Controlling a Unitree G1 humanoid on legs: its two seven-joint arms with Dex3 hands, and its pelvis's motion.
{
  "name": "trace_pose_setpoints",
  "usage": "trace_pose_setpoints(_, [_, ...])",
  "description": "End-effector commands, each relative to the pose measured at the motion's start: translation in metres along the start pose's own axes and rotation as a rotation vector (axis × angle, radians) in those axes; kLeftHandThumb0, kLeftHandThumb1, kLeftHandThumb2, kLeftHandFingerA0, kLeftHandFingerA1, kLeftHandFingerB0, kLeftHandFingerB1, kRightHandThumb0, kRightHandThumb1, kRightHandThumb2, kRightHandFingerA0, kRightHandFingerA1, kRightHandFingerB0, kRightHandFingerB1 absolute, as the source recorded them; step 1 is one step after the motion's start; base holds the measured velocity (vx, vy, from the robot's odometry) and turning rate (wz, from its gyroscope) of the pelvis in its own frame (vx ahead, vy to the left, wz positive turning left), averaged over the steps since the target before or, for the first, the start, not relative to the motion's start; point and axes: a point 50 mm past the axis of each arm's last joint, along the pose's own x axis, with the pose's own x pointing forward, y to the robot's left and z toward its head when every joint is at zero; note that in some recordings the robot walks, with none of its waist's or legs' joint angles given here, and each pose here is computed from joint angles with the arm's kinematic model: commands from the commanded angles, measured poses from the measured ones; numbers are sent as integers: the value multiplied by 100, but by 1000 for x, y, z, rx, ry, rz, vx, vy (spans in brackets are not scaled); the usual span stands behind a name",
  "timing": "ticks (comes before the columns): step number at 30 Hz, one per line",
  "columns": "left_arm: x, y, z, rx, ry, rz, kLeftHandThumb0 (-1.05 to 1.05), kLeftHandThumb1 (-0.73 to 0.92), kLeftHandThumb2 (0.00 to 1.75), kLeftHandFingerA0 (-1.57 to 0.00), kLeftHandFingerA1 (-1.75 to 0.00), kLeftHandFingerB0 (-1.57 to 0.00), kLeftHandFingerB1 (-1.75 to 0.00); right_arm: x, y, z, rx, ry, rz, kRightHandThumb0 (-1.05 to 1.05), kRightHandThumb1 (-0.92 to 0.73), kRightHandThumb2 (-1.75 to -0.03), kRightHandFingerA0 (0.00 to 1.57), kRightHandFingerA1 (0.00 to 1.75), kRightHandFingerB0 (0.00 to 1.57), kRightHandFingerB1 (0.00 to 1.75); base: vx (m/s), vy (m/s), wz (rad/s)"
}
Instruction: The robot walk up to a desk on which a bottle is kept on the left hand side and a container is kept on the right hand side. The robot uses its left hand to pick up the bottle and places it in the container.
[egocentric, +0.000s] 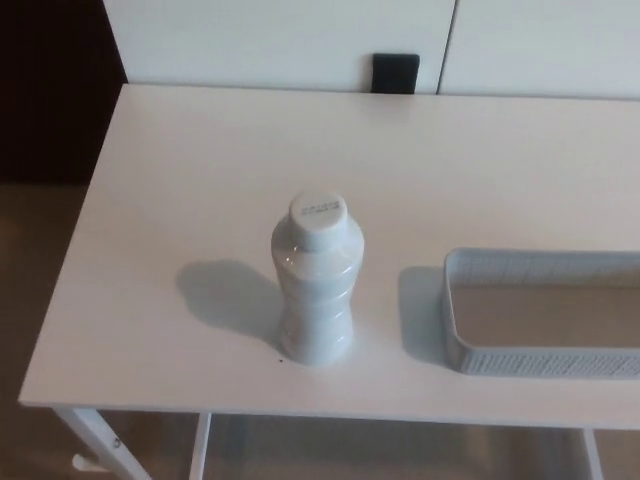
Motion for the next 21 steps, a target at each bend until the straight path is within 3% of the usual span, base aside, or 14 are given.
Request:
trace_pose_setpoints(1, [0,3,-2,-10,7,42,-35,58,58,-32,-35,-16,-28,1,-5,1,4,7,-12,-24,-65,-59,60,58,52,51,0,0,0])
trace_pose_setpoints(7, [0,3,-2,-17,6,51,-35,58,58,-30,-35,-15,-28,1,-6,0,-9,10,-8,-27,-64,-58,59,57,52,50,-15,-61,5])
trace_pose_setpoints(10, [1,3,1,-6,-58,159,-37,49,58,-18,-34,-8,-22,0,-5,3,-18,4,-6,-24,-66,-59,60,59,52,51,0,0,0])
trace_pose_setpoints(11, [0,2,4,-14,-95,209,-44,45,56,-15,-32,-7,-21,0,-6,4,-16,3,-12,-25,-65,-59,61,57,53,50,0,0,0])
trace_pose_setpoints(12, [-1,3,11,-35,-174,274,-57,40,77,0,-17,0,-16,1,-7,4,-8,5,-20,-26,-63,-58,62,58,53,50,0,0,0])
trace_pose_setpoints(13, [-2,4,14,-43,-212,294,-57,40,77,0,-17,0,-16,1,-7,4,-3,7,-21,-26,-63,-58,62,58,53,50,0,0,0])
trace_pose_setpoints(14, [-5,5,25,-82,-315,309,-68,44,76,0,-2,0,-4,2,-9,5,2,7,-25,-24,-65,-59,60,57,53,51,0,0,0])
trace_pose_setpoints(21, [-42,-14,93,-45,-722,199,-69,44,75,0,0,0,-4,4,-4,3,-7,1,1,-29,-64,-58,60,57,52,50,0,0,0])
